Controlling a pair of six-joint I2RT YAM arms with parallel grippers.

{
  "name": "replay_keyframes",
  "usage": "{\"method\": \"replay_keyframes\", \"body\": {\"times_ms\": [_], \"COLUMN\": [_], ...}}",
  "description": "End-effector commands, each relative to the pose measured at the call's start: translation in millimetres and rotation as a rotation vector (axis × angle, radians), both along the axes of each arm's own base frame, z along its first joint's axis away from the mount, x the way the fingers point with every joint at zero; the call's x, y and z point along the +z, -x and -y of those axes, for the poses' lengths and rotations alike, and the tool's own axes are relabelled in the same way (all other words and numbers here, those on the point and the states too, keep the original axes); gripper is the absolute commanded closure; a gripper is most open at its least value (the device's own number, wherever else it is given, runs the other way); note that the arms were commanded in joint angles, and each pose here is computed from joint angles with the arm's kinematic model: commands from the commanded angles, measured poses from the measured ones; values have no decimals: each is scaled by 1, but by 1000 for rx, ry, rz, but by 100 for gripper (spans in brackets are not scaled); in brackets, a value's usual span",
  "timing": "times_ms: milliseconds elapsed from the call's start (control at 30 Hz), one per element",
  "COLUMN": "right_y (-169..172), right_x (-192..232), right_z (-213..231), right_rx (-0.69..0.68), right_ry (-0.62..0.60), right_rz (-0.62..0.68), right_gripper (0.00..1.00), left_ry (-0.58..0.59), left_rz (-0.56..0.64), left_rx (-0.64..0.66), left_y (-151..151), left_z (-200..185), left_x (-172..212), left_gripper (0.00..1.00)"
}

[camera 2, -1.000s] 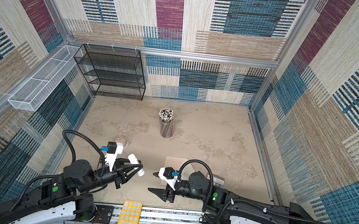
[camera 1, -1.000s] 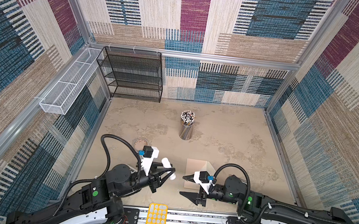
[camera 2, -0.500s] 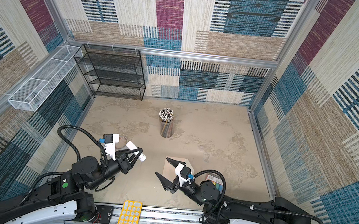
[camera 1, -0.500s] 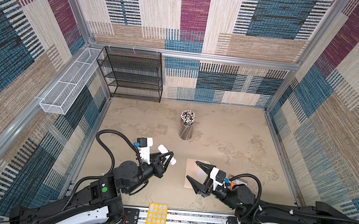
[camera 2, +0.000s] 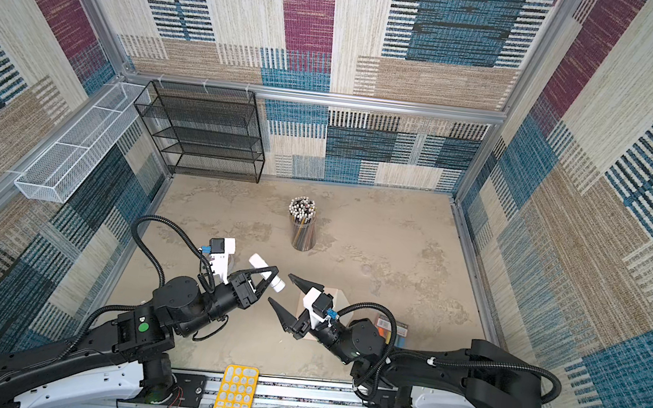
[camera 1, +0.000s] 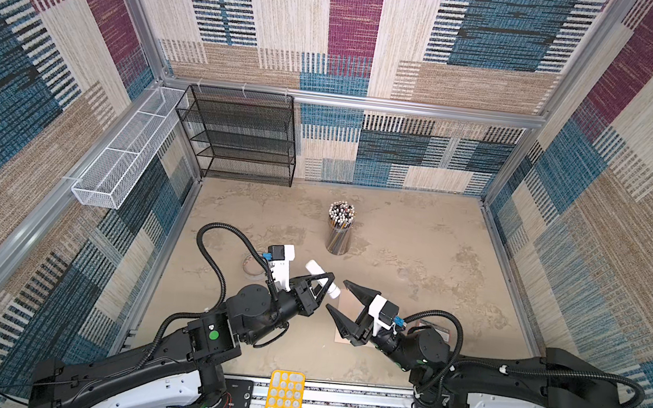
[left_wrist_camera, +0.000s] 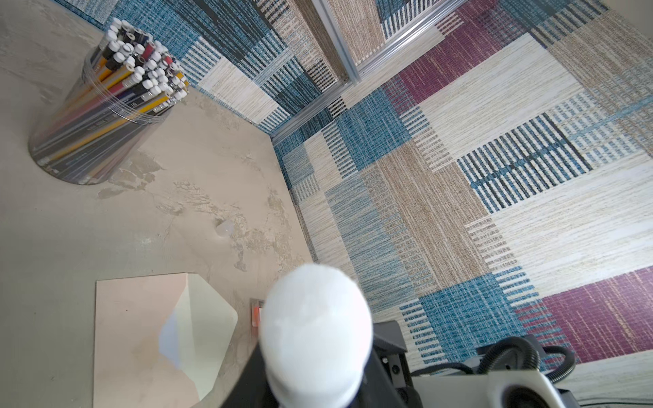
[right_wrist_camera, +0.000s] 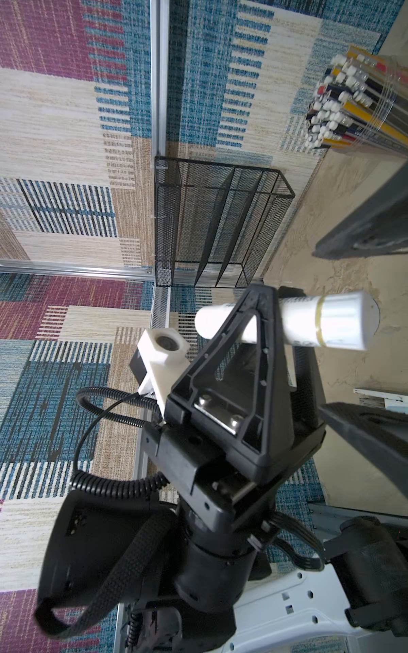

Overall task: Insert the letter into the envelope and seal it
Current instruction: 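Grasp the glue stick body with the right gripper beside the left gripper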

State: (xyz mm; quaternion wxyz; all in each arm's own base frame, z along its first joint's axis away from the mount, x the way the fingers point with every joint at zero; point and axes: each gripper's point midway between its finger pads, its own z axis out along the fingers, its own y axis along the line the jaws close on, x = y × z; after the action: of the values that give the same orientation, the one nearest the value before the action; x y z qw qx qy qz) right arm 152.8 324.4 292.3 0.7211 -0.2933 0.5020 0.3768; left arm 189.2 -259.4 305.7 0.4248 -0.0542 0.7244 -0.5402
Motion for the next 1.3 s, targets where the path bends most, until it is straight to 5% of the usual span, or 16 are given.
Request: {"method": "replay_keyframes", "body": {"times_ms": [0, 667, 833, 1033, 1267], "right_y": [-4, -30, -34, -34, -34], "right_x": [11, 2, -4, -8, -10], "right_z": [0, -13, -12, -5, 17], "right_rx": [-34, -125, -146, -151, -165], "right_ry": [-23, 39, 54, 67, 109], "right_rz": [33, 25, 6, -31, -185], "right_gripper": [35, 66, 80, 96, 96], "left_ry": [75, 73, 61, 62, -1], "left_rz": [-5, -59, -67, -50, -9], "left_rx": [-25, -112, -150, -149, -93], "left_y": [2, 8, 11, 13, 15], "left_z": [4, 26, 33, 28, 5], "left_x": [16, 7, 8, 13, 22], "left_gripper": [98, 100, 100, 81, 43]}}
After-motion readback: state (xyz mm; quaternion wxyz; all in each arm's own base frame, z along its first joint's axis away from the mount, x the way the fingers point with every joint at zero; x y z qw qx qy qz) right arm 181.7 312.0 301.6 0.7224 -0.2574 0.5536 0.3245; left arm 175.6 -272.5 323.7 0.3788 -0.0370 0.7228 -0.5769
